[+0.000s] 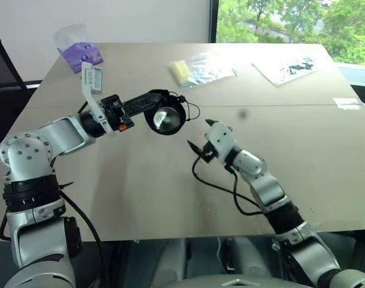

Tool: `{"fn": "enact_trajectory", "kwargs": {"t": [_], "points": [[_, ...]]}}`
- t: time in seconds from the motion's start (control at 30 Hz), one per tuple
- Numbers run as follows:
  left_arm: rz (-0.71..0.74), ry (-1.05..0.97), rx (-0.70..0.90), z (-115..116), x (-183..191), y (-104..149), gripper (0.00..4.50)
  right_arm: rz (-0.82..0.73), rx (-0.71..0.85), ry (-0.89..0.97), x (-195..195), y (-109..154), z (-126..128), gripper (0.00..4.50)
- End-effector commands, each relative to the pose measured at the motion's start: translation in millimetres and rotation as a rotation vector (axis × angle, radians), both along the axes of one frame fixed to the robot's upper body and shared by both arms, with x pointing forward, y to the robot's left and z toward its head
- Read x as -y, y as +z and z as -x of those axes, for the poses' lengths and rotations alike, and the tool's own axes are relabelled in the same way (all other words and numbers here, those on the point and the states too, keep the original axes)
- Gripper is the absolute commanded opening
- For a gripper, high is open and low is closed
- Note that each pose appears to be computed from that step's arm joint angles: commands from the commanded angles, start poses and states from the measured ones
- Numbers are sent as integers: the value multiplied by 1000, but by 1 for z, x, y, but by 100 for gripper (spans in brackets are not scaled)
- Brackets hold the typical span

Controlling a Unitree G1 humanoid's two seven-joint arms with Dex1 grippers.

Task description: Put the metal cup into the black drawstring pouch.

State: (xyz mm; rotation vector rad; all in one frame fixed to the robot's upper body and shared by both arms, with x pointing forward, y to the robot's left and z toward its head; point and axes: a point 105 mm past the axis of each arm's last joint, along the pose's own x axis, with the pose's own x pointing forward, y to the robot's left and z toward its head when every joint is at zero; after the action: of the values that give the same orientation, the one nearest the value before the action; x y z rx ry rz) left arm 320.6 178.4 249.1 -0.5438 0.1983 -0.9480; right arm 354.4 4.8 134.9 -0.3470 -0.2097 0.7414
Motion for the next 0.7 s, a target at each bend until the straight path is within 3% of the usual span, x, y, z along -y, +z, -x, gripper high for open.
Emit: {"fn": "enact_trajectory", "kwargs": {"t": [0.03, 0.27, 0.47, 0.7], "points": [[-8, -6, 44, 3, -4, 12, 0, -116, 30, -10, 2, 21, -4, 445], [-21, 6, 43, 6, -6, 7, 0, -236, 62, 113, -9, 47, 8, 445], [-39, 40, 34, 7, -12, -2, 0, -286, 40, 242, -19, 53, 24, 445], [-32, 46, 40, 12, -12, -3, 0, -292, 23, 245, -19, 53, 20, 445]]}}
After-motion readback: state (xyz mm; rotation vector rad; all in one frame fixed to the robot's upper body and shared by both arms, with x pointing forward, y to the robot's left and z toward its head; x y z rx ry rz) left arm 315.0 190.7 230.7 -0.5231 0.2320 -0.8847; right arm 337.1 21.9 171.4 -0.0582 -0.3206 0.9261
